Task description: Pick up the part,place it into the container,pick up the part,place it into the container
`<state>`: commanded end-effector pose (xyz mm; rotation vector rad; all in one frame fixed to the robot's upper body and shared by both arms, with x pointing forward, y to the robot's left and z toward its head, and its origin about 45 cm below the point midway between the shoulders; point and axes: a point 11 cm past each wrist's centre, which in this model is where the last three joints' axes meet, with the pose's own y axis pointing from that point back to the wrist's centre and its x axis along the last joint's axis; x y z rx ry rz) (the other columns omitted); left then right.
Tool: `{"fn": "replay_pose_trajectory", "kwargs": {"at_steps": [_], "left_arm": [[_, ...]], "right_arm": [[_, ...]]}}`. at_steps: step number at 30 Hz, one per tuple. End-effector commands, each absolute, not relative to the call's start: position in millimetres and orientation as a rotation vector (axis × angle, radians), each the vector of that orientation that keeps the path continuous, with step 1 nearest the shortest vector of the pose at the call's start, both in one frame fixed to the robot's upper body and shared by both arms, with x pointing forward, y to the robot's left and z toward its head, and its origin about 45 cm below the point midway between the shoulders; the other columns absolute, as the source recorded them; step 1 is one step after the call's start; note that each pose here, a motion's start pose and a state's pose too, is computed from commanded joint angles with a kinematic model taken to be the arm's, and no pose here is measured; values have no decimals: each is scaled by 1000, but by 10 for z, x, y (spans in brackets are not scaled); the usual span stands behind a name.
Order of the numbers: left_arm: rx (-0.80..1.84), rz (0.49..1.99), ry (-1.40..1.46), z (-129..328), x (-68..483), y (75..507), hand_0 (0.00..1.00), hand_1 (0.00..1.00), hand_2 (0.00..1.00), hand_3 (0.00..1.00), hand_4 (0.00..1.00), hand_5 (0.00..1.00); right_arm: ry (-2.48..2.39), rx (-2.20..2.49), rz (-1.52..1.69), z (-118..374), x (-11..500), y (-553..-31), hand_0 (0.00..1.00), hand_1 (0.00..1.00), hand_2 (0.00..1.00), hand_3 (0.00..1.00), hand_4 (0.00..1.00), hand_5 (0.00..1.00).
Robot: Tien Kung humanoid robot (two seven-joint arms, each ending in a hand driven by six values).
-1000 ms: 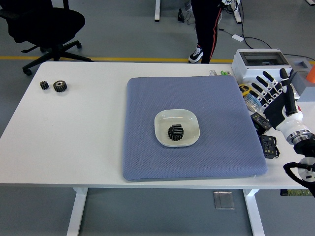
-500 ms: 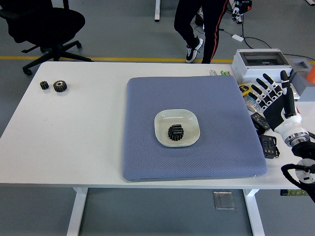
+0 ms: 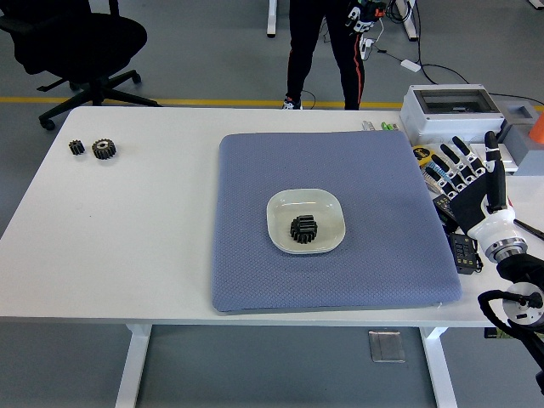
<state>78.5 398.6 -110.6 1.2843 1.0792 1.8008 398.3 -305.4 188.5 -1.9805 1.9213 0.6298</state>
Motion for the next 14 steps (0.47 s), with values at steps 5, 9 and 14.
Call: {"fn": "replay_pose_trajectory", "kwargs": {"at_steps": [5, 9, 14], "left_arm": [[1290, 1797, 1074, -1111, 775, 3974, 638, 606, 710, 576, 693, 597], [1285, 1773, 1039, -1094, 915, 3942, 640, 621, 708, 577, 692, 597], [1267, 1800, 1052, -1099, 900, 3930, 642, 629, 707, 577, 692, 596]], "right_arm": [[1923, -1937, 675, 1847, 3949, -3072, 834, 812, 845, 862, 998, 834], [1938, -1958, 598, 2005, 4031, -3136, 829, 810, 841, 859, 998, 837], [1949, -1982, 554, 2067, 4046, -3182, 826, 810, 841, 859, 998, 838]]}}
